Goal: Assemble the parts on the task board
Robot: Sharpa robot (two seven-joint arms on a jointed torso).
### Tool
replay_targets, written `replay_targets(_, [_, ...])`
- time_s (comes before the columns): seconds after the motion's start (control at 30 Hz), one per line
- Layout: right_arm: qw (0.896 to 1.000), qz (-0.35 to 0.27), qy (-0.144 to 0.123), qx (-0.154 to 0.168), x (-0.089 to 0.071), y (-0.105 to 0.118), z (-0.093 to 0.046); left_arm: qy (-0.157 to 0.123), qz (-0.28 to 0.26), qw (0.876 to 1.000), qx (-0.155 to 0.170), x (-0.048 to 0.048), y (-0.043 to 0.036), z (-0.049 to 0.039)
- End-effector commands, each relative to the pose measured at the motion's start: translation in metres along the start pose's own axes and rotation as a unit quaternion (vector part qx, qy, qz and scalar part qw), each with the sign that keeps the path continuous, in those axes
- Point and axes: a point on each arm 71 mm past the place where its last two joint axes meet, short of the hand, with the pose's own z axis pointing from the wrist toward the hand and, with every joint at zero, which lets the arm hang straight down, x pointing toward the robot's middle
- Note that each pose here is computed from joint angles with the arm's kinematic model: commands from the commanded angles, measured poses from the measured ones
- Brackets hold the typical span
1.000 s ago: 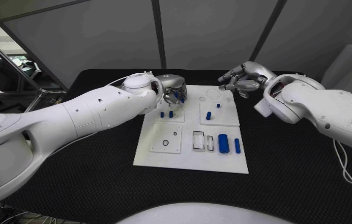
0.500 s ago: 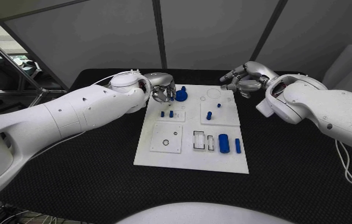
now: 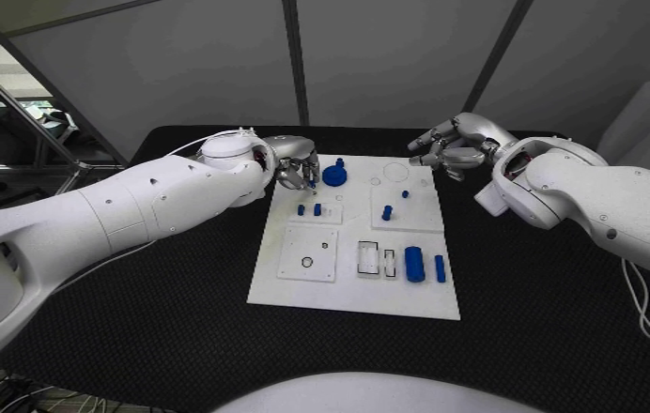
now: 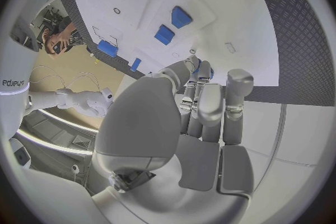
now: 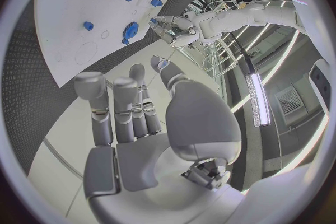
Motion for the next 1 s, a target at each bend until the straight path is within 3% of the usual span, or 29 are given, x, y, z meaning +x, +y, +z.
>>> replay_targets(0.03, [1.000,-0.001,-0.002,-0.007,-0.0008,0.0021,0.0003,0.010,-0.003,1.000,0.000,0.0009,-0.0016,0.0011])
replay_targets(1.0, [1.000,-0.001,-0.001,-0.008,-0.0003,0.0027,0.0004,0.033,-0.005,0.999,0.000,0.0082,-0.0044,0.0066])
